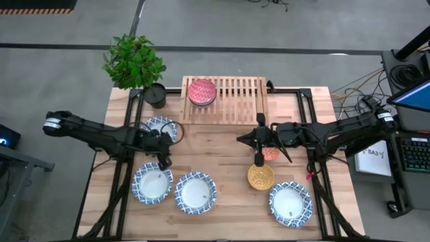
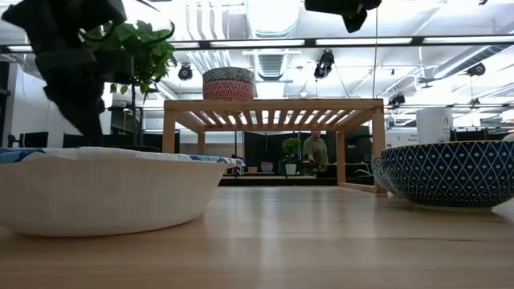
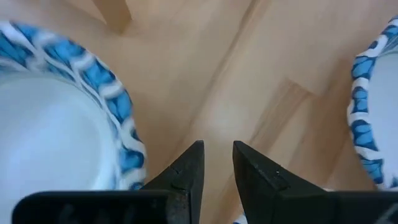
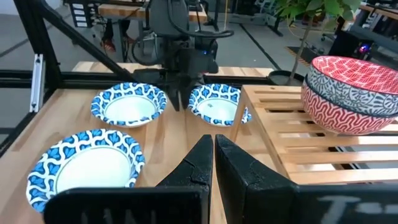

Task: Place and stack bowls onto a shelf
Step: Put the white patterned bowl on the shelf

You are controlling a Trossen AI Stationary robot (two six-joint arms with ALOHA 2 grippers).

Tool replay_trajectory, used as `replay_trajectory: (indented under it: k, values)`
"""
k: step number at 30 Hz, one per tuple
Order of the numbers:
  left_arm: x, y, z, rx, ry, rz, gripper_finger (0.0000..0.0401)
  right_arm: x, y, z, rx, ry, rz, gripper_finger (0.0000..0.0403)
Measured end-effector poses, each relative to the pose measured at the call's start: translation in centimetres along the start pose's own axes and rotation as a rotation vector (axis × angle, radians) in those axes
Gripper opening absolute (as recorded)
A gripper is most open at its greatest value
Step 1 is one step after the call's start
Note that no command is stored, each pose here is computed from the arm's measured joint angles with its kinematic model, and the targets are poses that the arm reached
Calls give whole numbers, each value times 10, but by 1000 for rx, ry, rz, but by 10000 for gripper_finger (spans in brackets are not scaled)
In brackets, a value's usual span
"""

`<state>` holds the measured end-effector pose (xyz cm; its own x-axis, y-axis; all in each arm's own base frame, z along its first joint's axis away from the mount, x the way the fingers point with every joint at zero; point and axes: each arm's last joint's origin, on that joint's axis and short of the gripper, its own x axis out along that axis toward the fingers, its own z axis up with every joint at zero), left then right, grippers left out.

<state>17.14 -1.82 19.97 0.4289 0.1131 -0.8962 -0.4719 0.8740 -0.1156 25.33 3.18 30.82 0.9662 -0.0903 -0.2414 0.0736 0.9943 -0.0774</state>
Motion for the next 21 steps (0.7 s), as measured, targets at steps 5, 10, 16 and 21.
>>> replay_trajectory:
  k: [5, 10, 16, 21]
  values:
    - [4, -2, 4, 142, 66, 108, 69, 0, 0, -1, -23, 9, 1, 9]
    - [16, 1, 0, 259, 105, 178, 69, 0, 0, -6, -34, 55, 4, 9]
    - [23, 1, -2, 272, 122, 222, 69, 0, 0, -9, -38, 83, 6, 9]
    - [22, -1, 1, 261, 122, 223, 82, 0, 0, -9, -51, 83, 6, 9]
